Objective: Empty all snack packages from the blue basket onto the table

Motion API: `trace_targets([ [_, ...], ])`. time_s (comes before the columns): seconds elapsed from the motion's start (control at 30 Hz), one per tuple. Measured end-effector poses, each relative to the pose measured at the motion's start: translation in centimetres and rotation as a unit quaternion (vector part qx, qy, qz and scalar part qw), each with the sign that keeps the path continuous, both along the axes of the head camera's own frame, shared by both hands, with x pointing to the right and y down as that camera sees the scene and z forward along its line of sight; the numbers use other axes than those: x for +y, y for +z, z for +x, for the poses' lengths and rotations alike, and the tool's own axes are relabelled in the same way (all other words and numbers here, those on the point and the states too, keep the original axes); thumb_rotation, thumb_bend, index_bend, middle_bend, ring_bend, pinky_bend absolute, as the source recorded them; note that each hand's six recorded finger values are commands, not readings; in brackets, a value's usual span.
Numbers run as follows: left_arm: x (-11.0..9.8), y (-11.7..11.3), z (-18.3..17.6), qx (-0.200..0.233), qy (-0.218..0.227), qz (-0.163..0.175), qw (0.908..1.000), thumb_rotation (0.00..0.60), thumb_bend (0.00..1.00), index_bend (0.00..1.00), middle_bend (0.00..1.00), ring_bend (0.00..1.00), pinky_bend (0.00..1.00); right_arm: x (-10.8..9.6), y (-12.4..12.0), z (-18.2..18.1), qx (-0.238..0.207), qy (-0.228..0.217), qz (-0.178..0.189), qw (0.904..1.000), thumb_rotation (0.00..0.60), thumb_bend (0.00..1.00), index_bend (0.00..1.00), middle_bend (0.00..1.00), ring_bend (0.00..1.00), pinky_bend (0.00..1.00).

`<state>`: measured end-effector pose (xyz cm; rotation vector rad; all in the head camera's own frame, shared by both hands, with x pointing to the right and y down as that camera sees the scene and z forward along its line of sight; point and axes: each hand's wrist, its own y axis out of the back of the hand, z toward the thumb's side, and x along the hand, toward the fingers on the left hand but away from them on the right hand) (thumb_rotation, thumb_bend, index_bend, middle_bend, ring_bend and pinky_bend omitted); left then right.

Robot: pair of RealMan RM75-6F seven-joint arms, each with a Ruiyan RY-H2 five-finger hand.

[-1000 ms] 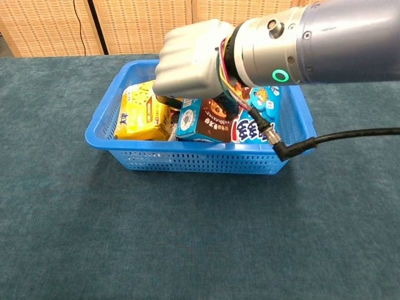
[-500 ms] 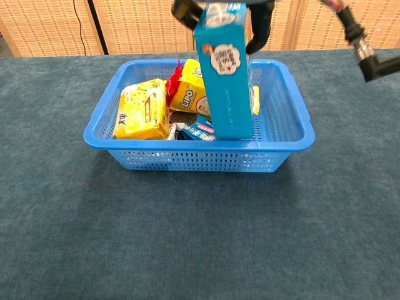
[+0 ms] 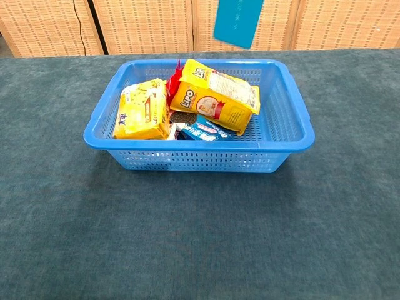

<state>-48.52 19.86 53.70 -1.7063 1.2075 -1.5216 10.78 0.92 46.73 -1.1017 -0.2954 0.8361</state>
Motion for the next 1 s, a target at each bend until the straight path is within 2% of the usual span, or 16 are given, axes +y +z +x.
trace_targets([
  [0.23, 0.0, 0.0, 0.0, 0.0, 0.0, -0.001, 1.0, 0.6, 0.0, 0.0, 0.0, 0.0, 0.0, -3.9, 2.4, 3.8, 0.021, 0.052, 0.009, 0.9984, 0.6, 0.34, 0.7, 0.47, 0.33, 0.5],
  [0.37, 0.1, 0.2, 0.1, -0.002, 0.001, -0.003, 1.0, 0.6, 0.0, 0.0, 0.0, 0.0, 0.0, -5.9, 5.0, 6.3, 0.028, 0.081, 0.003, 0.9963, 0.6, 0.34, 0.7, 0.47, 0.33, 0.5],
  [0.63, 0.4, 0.4, 0.1, -0.007, 0.001, -0.008, 0.9999, 0.6, 0.0, 0.0, 0.0, 0.0, 0.0, -7.1, 11.4, 9.0, 0.025, 0.104, -0.027, 0.9939, 0.6, 0.34, 0.68, 0.46, 0.32, 0.49],
  [0.7, 0.4, 0.6, 0.0, -0.008, -0.003, -0.01, 0.9999, 0.6, 0.0, 0.0, 0.0, 0.0, 0.0, -6.9, 13.2, 9.6, 0.024, 0.11, -0.042, 0.9927, 0.6, 0.33, 0.55, 0.36, 0.24, 0.44],
  [0.77, 0.4, 0.7, -0.1, -0.01, -0.004, -0.012, 0.9999, 0.6, 0.0, 0.0, 0.0, 0.0, 0.0, -6.6, 14.9, 10.1, 0.024, 0.119, -0.063, 0.9906, 0.6, 0.2, 0.27, 0.14, 0.07, 0.32],
  [0.83, 0.3, 0.8, 0.0, -0.011, -0.003, -0.012, 0.9999, 0.6, 0.0, 0.0, 0.0, 0.0, 0.0, -6.1, 16.5, 10.6, 0.027, 0.13, -0.089, 0.9871, 0.6, 0.07, 0.13, 0.03, 0.0, 0.26],
  [0.9, 0.3, 1.0, 0.1, -0.011, -0.001, -0.014, 0.9998, 0.6, 0.0, 0.0, 0.0, 0.0, 0.0, -5.6, 17.4, 10.6, 0.027, 0.136, -0.1, 0.9853, 0.6, 0.02, 0.08, 0.0, 0.0, 0.23],
  [1.0, 0.2, 1.1, 0.3, -0.011, 0.003, -0.013, 0.9998, 0.6, 0.0, 0.0, 0.0, 0.0, 0.0, -5.5, 16.8, 10.6, 0.016, 0.136, -0.087, 0.9867, 0.6, 0.0, 0.05, 0.0, 0.0, 0.2],
])
